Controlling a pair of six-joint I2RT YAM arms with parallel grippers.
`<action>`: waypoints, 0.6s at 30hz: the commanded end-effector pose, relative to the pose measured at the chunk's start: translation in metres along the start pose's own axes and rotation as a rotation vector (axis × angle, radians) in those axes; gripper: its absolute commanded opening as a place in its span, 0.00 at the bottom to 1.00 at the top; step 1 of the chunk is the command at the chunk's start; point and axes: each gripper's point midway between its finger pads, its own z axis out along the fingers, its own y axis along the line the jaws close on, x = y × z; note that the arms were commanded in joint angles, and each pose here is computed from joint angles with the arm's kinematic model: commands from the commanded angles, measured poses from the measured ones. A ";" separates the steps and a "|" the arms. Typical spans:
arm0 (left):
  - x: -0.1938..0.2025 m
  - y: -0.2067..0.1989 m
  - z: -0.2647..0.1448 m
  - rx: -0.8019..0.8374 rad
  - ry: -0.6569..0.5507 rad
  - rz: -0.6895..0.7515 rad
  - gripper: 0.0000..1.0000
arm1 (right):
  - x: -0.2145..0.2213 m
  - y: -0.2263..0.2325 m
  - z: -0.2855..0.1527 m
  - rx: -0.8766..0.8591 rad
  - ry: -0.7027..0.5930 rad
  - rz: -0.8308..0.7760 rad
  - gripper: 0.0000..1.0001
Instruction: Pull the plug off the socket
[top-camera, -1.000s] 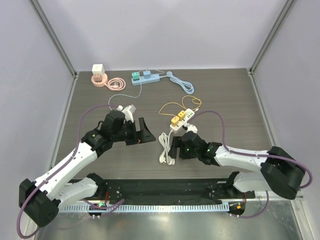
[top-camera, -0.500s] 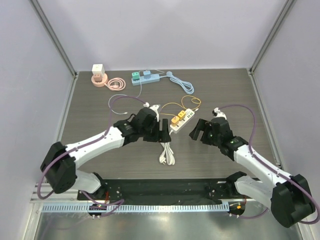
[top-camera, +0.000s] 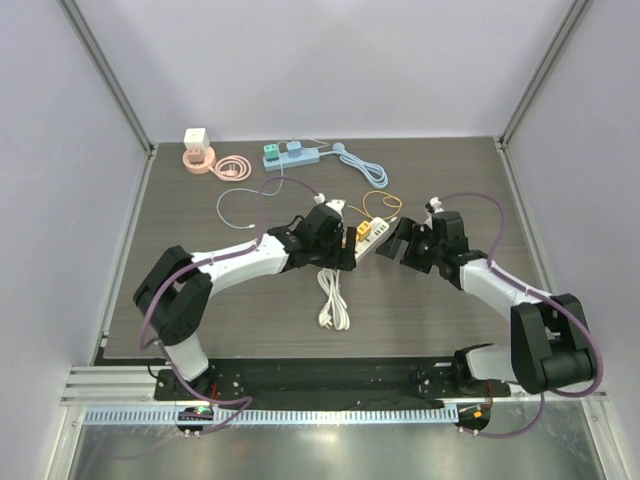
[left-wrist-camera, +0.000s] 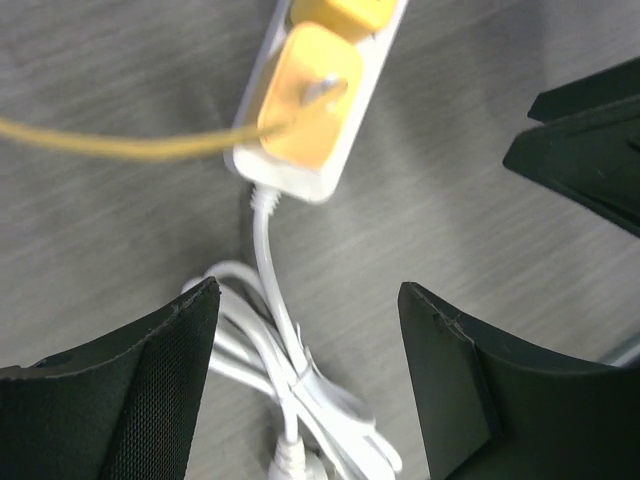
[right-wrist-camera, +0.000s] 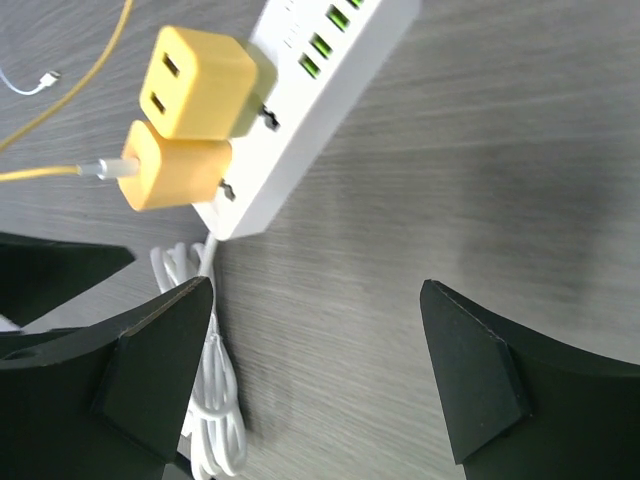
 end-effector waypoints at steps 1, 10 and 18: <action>-0.040 -0.005 0.009 -0.027 -0.127 0.068 0.73 | -0.035 0.032 0.004 -0.132 -0.067 -0.051 0.90; -0.059 -0.002 0.030 -0.073 -0.152 0.188 0.70 | -0.054 0.031 0.022 -0.162 -0.100 0.050 0.89; -0.065 0.003 0.039 -0.103 -0.153 0.224 0.70 | -0.073 0.028 0.049 -0.202 -0.119 0.139 0.87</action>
